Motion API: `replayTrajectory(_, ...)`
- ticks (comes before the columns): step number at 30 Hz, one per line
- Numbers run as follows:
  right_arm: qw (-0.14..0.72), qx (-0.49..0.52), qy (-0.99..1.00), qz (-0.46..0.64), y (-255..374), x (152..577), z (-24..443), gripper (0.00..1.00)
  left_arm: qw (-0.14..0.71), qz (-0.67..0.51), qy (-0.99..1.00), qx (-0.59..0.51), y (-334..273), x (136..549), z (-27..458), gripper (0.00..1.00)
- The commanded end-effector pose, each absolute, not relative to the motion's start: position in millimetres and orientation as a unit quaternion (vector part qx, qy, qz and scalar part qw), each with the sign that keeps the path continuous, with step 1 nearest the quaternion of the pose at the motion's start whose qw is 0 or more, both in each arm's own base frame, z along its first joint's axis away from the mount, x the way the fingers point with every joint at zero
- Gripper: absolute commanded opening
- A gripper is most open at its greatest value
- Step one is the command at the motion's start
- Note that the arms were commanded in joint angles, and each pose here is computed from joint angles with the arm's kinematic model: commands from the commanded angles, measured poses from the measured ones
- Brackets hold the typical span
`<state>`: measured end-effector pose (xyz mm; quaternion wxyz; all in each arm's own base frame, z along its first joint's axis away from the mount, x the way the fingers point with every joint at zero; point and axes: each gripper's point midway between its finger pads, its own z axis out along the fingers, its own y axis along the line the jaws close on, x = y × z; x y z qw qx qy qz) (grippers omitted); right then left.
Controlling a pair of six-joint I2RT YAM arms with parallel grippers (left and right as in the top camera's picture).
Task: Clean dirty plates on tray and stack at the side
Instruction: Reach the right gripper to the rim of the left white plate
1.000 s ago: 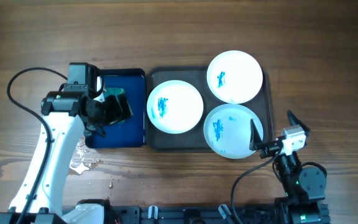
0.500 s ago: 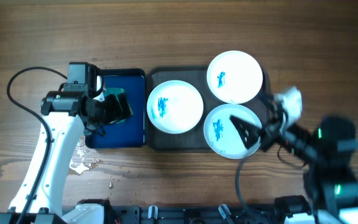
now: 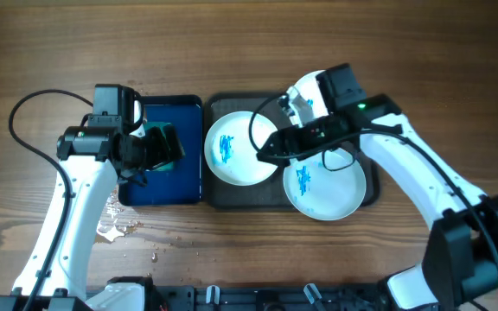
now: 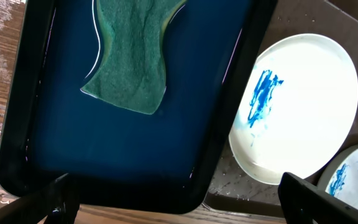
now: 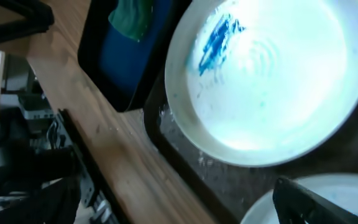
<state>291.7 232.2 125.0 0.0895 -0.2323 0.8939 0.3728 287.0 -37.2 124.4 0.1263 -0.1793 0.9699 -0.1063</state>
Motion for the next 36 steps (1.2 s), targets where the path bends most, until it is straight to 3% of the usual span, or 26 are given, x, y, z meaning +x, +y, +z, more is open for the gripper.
replayTrajectory(1, 0.104, -0.207, 0.899, 0.372, 238, 310, 123, 1.00, 0.140, -0.106, 0.969, -0.175, -35, 293, 131, 1.00)
replayTrajectory(8, 0.125, -0.082, 0.975, 0.164, 188, 334, 84, 0.99, 0.140, -0.105, 0.969, -0.175, -35, 293, 131, 1.00)
replayTrajectory(13, 0.148, -0.146, 0.961, 0.182, 242, 325, 82, 0.99, 0.140, -0.106, 0.968, -0.177, -35, 293, 131, 1.00)
replayTrajectory(19, 0.128, -0.057, 0.974, 0.180, 238, 353, 31, 0.95, 0.139, -0.107, 0.968, -0.177, -36, 292, 131, 1.00)
replayTrajectory(24, 0.140, -0.042, 0.972, 0.185, 223, 368, 37, 0.93, 0.139, -0.107, 0.969, -0.177, -36, 292, 131, 1.00)
replayTrajectory(32, 0.148, -0.099, 0.951, 0.252, 251, 371, 69, 0.89, 0.140, -0.107, 0.968, -0.176, -36, 293, 131, 1.00)
replayTrajectory(36, 0.149, -0.055, 0.977, 0.144, 215, 380, 74, 0.89, 0.140, -0.107, 0.968, -0.176, -36, 293, 131, 1.00)
